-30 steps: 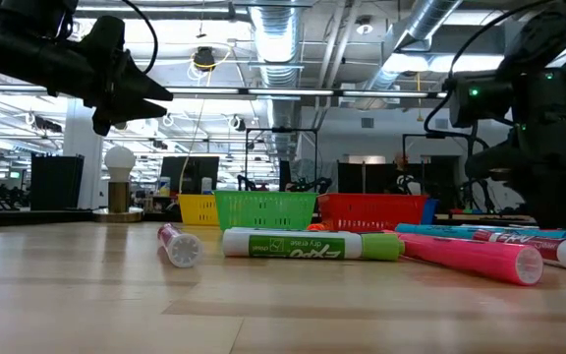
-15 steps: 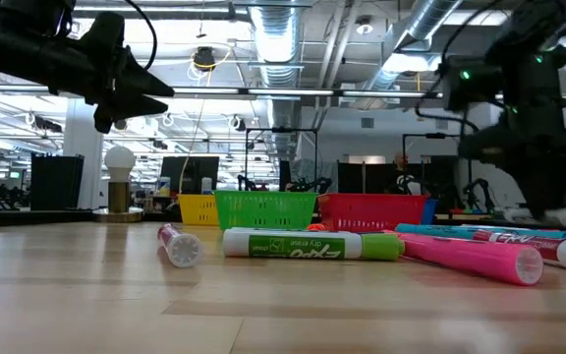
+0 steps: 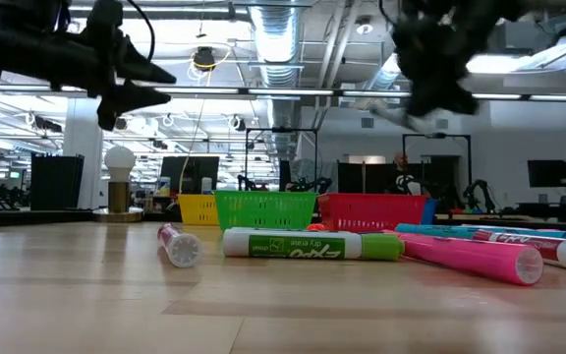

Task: Pick & Place Markers
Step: Put the large green marker pen into the yellow bin

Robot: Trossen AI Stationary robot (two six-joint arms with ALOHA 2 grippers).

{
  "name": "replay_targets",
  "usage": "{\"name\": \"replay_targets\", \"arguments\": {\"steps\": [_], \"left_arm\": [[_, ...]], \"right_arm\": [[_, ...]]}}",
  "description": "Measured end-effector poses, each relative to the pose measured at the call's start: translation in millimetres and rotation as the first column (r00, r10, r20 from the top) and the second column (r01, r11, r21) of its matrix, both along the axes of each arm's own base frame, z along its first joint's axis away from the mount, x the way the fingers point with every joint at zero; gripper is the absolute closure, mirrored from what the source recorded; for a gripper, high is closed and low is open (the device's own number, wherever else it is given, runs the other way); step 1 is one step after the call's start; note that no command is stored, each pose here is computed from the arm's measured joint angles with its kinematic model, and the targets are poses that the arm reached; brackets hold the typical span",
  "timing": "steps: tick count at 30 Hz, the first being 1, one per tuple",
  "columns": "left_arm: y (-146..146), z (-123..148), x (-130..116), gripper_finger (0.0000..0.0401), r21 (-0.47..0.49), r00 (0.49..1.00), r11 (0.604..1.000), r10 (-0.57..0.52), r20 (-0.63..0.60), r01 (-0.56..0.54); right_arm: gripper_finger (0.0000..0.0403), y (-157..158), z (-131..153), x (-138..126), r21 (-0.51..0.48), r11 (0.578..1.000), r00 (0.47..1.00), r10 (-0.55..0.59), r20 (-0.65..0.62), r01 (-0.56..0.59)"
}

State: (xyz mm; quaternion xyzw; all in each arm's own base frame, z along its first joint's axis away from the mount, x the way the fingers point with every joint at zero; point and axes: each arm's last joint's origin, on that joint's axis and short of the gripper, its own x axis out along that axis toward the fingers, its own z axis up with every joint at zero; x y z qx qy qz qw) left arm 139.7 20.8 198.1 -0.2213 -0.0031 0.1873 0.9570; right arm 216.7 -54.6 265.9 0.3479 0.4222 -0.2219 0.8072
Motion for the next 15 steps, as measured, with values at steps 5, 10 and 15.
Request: {"name": "replay_targets", "arguments": {"steps": [5, 10, 15], "left_arm": [[-1.4, 6.3, 3.7, 0.0234, -0.055, 0.994, 0.997, -0.055, 0.097, 0.061], [-1.0, 16.2, 10.2, 0.0234, -0.046, 0.972, 0.996, -0.062, 0.225, 0.075], [-0.1, 18.5, 19.8, 0.0234, -0.074, 0.95, 0.994, -0.059, 0.307, 0.085]], "right_arm": [[0.0362, -6.1, 27.9, 24.7, -0.144, 0.988, 0.948, 0.095, 0.303, -0.053], [0.0363, -8.5, 42.2, 46.0, -0.196, 0.98, 0.849, 0.138, 0.51, -0.041], [0.0363, -6.0, 33.4, 70.8, -0.182, 0.981, 0.799, 0.167, 0.578, -0.073]]}}
